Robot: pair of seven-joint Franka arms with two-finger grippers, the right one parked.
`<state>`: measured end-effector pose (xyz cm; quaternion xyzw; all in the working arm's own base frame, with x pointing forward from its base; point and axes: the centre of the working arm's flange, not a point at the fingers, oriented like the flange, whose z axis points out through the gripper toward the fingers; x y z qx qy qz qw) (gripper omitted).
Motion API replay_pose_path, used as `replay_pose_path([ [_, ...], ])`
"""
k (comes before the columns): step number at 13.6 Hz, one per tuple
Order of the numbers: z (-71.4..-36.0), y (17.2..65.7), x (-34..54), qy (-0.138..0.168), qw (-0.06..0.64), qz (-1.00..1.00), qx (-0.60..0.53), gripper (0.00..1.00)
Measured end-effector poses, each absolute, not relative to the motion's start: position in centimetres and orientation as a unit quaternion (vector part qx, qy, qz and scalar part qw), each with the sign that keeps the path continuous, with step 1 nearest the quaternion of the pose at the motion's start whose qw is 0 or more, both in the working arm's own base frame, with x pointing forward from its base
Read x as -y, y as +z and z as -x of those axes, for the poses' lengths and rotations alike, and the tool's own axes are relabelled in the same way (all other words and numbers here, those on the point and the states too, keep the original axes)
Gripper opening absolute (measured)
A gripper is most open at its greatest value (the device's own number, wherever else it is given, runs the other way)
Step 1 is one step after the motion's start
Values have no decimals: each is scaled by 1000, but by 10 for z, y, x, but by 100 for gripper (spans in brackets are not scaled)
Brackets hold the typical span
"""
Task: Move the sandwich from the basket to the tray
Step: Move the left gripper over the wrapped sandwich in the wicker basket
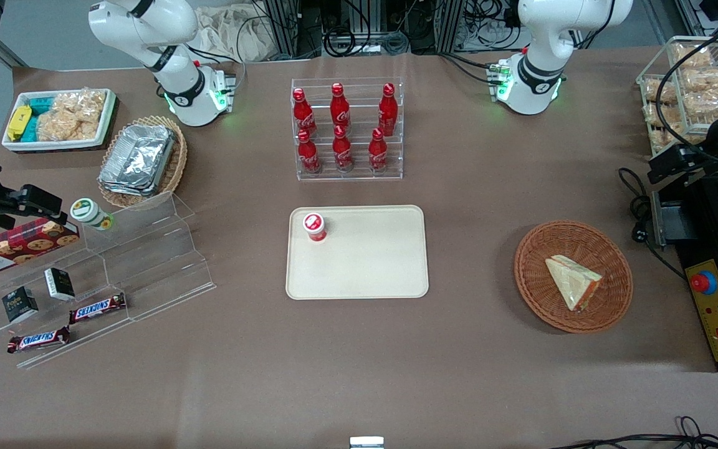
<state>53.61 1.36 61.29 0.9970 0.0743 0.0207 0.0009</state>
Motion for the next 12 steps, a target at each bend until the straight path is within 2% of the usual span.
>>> replay_pose_path([
  [7,-538,607,-25,15,-3,-996,-85,100],
  [9,-552,578,-35,-2,6,-995,-98,100],
  [12,-594,499,-34,-25,29,-993,-112,100],
])
